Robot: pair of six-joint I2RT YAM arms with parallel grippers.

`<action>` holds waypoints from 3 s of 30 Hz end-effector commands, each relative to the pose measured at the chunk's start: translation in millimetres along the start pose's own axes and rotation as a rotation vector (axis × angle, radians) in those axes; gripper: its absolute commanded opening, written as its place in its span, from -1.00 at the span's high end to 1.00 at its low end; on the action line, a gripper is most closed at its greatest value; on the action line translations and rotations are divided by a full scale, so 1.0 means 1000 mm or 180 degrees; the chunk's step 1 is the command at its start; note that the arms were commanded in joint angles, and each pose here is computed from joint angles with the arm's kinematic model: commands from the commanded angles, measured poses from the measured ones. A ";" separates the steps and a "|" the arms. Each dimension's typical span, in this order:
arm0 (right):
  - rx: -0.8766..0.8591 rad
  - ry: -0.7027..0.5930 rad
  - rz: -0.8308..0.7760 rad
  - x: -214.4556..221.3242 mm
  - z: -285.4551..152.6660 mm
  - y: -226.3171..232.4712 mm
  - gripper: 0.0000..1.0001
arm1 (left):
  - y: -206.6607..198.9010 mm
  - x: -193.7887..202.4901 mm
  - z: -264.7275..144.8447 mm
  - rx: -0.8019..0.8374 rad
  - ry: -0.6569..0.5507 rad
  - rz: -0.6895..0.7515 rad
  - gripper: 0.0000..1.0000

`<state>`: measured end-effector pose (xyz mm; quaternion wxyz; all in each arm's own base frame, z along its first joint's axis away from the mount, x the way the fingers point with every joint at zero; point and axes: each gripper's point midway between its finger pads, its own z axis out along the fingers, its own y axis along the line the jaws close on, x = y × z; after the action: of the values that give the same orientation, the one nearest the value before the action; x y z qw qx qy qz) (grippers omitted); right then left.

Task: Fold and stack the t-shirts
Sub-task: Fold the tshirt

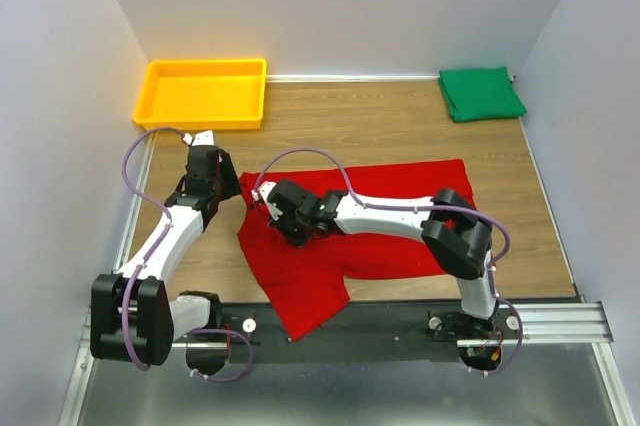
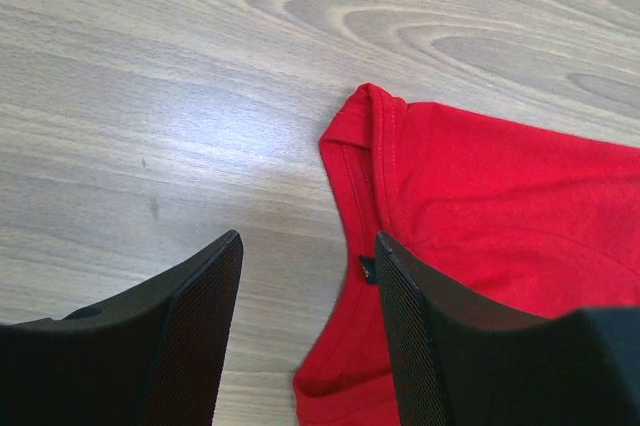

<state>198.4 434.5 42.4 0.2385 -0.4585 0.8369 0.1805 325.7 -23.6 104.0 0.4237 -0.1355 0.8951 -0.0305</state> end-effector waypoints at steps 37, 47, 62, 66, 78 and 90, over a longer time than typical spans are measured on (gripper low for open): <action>0.2031 -0.0318 0.2545 0.116 -0.148 -0.312 -0.02 | -0.056 0.027 0.048 0.0544 0.0700 -0.0008 0.56; 0.2363 -0.0366 0.3645 0.216 -0.166 -0.384 0.01 | -0.048 0.043 0.093 0.0275 0.1060 0.0077 0.69; 0.2691 -0.0419 0.4600 0.294 -0.170 -0.472 0.01 | -0.050 0.005 0.158 0.0076 0.1116 -0.0061 0.70; 0.2576 -0.0541 0.4438 0.277 -0.170 -0.493 0.01 | -0.065 -0.018 0.162 0.0217 0.0939 -0.0121 0.67; 0.2052 -0.1173 0.3897 0.182 -0.223 -0.473 0.00 | -0.119 -0.105 0.085 0.0580 0.0092 -0.0013 0.03; 0.1943 -0.0971 0.3498 0.162 -0.235 -0.325 0.00 | -0.096 0.056 -0.020 0.0322 0.0818 0.0253 -0.05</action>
<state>390.1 36.1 132.5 0.3883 0.1456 0.9020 0.1197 363.8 -145.1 156.1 0.4111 -0.0562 0.9008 -0.1280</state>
